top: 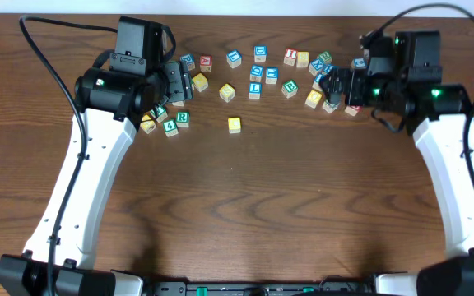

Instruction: Spell out CORL

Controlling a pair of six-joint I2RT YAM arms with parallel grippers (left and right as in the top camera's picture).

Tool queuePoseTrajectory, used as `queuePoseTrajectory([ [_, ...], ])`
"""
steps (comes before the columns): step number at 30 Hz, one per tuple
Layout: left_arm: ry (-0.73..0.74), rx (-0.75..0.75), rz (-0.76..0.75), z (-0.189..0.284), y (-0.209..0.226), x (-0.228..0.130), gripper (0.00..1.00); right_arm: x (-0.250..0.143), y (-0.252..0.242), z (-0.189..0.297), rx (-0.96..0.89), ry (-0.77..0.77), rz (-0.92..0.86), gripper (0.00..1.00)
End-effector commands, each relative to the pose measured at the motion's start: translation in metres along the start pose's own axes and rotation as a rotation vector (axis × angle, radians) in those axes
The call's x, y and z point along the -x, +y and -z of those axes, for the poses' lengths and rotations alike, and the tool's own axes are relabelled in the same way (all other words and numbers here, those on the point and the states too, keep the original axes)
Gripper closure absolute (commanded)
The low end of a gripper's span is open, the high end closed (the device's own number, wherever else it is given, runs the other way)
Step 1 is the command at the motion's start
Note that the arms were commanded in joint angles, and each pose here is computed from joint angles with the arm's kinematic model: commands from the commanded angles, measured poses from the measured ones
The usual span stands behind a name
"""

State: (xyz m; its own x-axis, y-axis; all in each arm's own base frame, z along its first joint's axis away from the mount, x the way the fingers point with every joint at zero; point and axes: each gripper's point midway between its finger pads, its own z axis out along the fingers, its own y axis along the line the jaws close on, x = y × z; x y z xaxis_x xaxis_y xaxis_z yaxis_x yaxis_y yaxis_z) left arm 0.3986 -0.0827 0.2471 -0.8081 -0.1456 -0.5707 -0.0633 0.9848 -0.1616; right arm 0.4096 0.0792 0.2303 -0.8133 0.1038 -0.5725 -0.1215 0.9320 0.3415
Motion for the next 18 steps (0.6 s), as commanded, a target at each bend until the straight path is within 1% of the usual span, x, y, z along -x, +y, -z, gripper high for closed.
queuePoseTrajectory([
  [1,-0.027,0.004,-0.016,0.008,0.000,0.007,0.25,0.026,-0.007,0.002,-0.083,0.008,-0.084,0.01],
  [6,-0.027,0.004,-0.016,0.008,0.001,0.007,0.25,0.034,-0.013,-0.018,-0.177,0.118,-0.157,0.01],
  [11,-0.027,0.004,-0.015,0.008,0.001,0.006,0.24,0.027,-0.020,-0.050,-0.276,0.199,-0.232,0.01],
  [16,-0.026,0.005,-0.016,0.008,0.001,0.006,0.24,0.010,-0.023,-0.087,-0.291,0.273,-0.235,0.01],
  [18,-0.026,0.005,-0.016,0.008,0.001,0.006,0.24,0.008,-0.020,-0.107,-0.264,0.282,-0.231,0.01],
])
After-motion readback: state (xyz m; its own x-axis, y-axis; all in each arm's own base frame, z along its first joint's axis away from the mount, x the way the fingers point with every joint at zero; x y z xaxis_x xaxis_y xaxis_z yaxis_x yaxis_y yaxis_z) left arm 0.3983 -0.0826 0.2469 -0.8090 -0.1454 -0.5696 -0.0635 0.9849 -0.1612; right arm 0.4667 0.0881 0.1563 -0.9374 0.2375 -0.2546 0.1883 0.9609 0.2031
